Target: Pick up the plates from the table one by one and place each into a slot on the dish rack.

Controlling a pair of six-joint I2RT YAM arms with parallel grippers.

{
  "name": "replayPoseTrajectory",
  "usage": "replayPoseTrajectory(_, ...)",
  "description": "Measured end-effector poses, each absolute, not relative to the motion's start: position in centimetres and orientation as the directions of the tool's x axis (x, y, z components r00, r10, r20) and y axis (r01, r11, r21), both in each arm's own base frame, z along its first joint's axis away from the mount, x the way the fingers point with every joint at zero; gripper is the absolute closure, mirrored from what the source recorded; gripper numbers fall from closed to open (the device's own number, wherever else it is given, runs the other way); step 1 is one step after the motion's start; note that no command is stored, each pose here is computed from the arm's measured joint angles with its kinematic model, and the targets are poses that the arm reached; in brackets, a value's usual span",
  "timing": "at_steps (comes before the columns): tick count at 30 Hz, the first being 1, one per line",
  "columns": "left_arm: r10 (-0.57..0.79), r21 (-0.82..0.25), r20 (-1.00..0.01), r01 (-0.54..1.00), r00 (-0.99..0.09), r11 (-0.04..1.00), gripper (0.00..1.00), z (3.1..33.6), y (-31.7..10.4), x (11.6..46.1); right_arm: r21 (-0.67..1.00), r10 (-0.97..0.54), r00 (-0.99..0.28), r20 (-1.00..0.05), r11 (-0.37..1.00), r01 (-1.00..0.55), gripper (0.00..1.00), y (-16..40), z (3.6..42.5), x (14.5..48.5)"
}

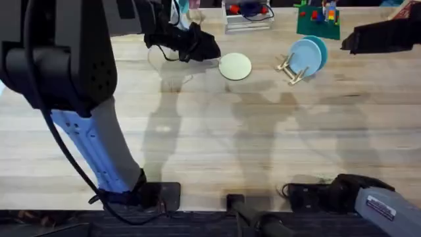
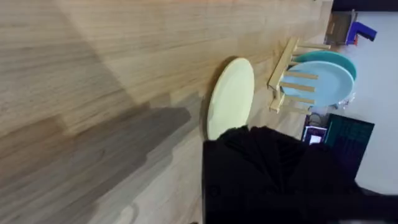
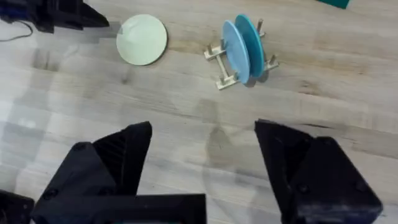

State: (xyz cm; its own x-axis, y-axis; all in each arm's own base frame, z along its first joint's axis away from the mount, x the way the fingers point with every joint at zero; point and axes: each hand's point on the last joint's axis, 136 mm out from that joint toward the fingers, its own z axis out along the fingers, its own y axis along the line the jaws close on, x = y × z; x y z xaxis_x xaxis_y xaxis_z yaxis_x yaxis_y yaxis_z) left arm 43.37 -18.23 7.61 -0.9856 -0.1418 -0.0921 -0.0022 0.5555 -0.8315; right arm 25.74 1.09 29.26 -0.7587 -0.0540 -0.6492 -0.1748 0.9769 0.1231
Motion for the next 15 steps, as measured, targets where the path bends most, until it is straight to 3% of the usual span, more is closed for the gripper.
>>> replayPoseTrajectory(15, -0.104, -0.831, -0.094, 0.021, -0.99, 0.556, 0.963, 7.6, -19.6, 42.7, 0.123, -0.054, -0.759, -0.649, 0.977, -0.175, 0.007, 1.1, 29.3, 25.7)
